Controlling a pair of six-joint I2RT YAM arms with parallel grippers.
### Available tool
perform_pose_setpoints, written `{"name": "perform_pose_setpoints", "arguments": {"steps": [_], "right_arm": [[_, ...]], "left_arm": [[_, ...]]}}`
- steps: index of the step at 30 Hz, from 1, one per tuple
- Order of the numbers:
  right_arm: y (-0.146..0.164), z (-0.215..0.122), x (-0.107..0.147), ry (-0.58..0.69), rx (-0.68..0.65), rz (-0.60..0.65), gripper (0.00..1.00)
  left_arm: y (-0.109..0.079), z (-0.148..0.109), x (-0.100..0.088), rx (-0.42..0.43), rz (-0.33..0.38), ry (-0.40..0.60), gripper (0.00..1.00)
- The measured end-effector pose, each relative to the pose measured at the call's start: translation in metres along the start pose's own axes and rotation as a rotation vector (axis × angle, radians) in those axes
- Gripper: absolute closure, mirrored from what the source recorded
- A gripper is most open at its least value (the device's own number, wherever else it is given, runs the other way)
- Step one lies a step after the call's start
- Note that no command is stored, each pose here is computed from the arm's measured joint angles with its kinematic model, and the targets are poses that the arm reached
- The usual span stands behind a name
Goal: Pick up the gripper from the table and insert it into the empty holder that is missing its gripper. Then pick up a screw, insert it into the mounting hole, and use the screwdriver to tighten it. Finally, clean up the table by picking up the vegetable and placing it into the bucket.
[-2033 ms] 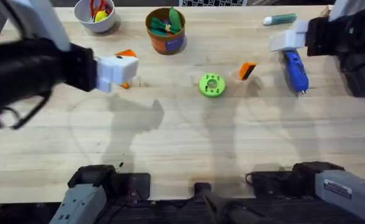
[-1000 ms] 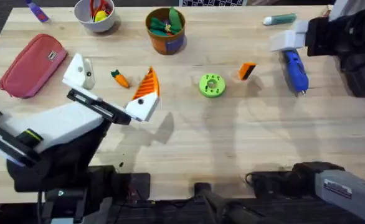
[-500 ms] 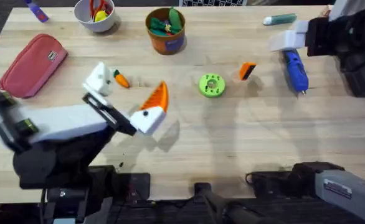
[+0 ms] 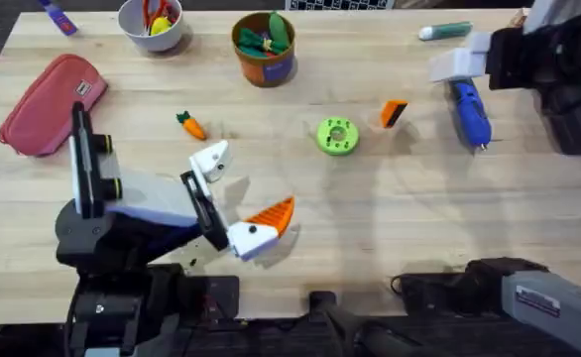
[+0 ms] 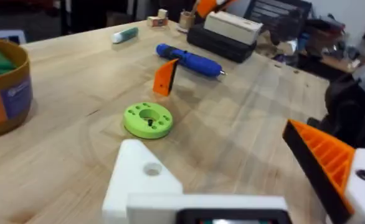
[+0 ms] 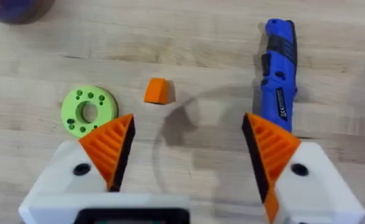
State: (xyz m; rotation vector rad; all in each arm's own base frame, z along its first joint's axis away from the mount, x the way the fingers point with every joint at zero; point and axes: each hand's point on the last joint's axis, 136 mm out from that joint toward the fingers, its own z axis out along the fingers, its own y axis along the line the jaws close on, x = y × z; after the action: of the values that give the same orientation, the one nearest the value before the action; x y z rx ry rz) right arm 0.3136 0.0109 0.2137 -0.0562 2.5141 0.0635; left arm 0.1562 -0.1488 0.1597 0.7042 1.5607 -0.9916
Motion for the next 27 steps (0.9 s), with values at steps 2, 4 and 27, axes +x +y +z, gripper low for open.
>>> {"name": "perform_pose_setpoints", "arguments": {"steps": [2, 4, 27], "right_arm": [[0.000, 0.000, 0.000, 0.000, 0.000, 0.000, 0.007], [0.000, 0.000, 0.000, 0.000, 0.000, 0.000, 0.008], [0.000, 0.000, 0.000, 0.000, 0.000, 0.000, 0.007]], "left_arm": [[-0.004, 0.000, 0.002, 0.023, 0.036, 0.007, 0.015], [-0.007, 0.000, 0.003, 0.039, 0.073, 0.010, 0.015], [-0.014, -0.001, 0.004, 0.085, 0.163, 0.012, 0.016]]}}
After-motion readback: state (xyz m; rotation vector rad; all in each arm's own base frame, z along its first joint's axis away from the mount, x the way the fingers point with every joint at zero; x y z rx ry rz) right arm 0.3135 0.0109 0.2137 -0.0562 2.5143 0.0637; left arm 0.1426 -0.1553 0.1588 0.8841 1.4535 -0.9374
